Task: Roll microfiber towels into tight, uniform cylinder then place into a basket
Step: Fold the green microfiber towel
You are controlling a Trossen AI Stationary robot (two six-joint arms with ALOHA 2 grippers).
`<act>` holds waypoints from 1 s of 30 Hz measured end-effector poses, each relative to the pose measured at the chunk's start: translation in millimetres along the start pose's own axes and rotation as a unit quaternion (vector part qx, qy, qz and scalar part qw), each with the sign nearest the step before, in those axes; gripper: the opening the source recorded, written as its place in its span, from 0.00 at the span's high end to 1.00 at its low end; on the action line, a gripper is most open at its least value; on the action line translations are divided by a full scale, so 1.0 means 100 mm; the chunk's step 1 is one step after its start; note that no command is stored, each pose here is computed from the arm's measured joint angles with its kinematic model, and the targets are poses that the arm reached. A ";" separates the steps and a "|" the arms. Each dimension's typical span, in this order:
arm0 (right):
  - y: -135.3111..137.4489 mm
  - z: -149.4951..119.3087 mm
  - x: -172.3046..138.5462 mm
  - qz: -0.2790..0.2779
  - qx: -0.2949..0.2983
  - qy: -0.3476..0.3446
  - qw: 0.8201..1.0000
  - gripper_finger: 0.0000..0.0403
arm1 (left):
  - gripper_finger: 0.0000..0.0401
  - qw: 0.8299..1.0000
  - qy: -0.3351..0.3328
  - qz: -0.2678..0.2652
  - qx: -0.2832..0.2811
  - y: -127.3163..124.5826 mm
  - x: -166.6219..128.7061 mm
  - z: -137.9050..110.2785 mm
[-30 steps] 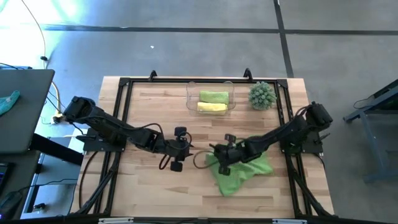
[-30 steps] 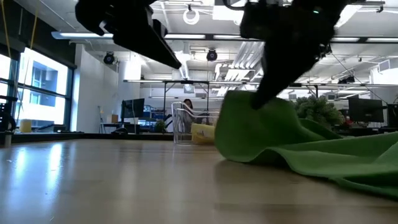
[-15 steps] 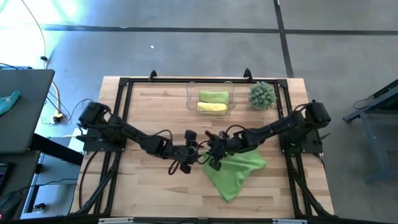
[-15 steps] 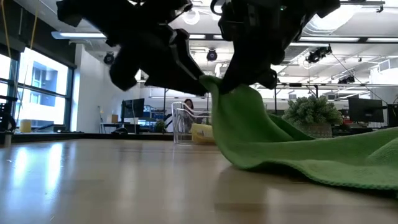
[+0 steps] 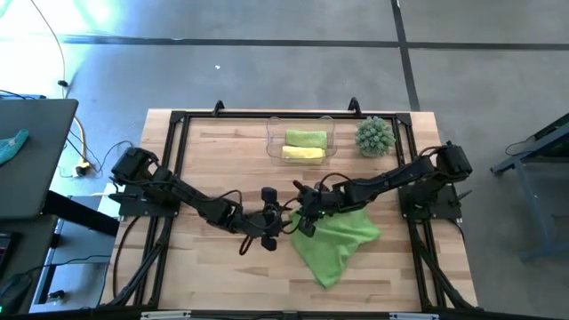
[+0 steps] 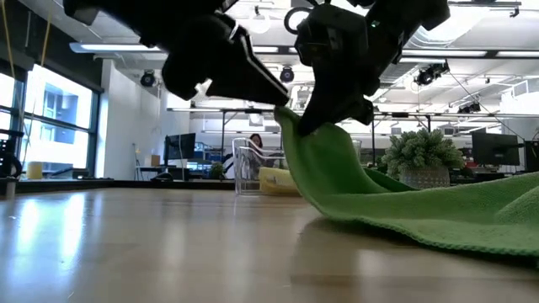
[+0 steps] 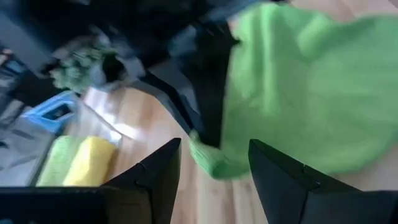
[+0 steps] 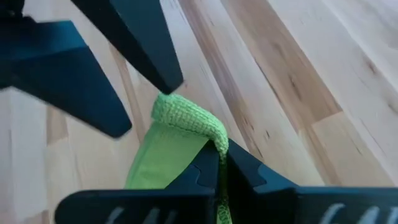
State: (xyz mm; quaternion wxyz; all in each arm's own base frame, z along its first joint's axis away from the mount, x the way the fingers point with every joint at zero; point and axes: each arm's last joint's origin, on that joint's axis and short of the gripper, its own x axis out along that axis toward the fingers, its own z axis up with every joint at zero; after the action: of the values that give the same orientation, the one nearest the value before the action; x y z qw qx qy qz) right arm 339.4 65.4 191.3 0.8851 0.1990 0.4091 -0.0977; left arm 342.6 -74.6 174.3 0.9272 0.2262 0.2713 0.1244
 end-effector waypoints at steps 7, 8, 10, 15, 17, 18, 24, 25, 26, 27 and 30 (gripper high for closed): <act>0.02 0.03 0.00 0.012 -0.001 -0.013 1.000 1.00 | 0.56 1.000 0.016 0.013 -0.009 0.07 0.05 -0.04; 0.02 0.03 0.00 0.015 -0.001 -0.012 1.000 1.00 | 0.56 1.000 0.020 0.012 -0.007 0.08 0.05 -0.05; 0.03 0.04 0.00 0.021 0.000 -0.017 1.000 1.00 | 0.56 1.000 0.025 0.011 0.000 0.07 0.05 -0.06; 0.06 0.07 0.00 0.045 0.002 -0.029 0.999 1.00 | 0.58 0.999 0.039 0.016 0.028 0.07 0.04 -0.09; 0.07 0.07 0.00 0.047 0.002 -0.030 0.998 1.00 | 0.62 0.998 0.044 0.033 0.029 0.08 0.04 -0.09; 0.07 0.07 0.00 0.047 0.002 -0.030 0.998 1.00 | 0.64 0.998 0.046 0.041 0.029 0.08 0.04 -0.09; 0.07 0.07 0.00 0.047 0.002 -0.030 0.998 1.00 | 0.83 0.997 0.048 0.050 0.029 0.09 0.04 -0.09; 0.07 0.07 0.00 0.047 -0.001 -0.029 0.998 1.00 | 0.87 0.997 0.047 0.046 0.029 0.09 0.04 -0.09; 0.07 0.07 0.00 0.047 -0.009 -0.030 0.998 1.00 | 0.90 0.998 0.046 0.041 0.029 0.09 0.04 -0.09; 0.07 0.07 0.00 0.047 -0.019 -0.030 0.998 1.00 | 0.94 0.998 0.045 0.036 0.029 0.08 0.04 -0.09; 0.07 0.07 0.00 0.045 -0.051 -0.031 0.997 0.97 | 0.99 0.999 0.040 0.019 0.016 0.07 0.04 -0.09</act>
State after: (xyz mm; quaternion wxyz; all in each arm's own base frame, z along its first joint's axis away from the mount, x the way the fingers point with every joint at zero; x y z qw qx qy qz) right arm 346.3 68.3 197.5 0.9100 0.1687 0.3764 -0.0426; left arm 340.5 -63.6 169.0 0.9092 0.2412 0.3061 0.1465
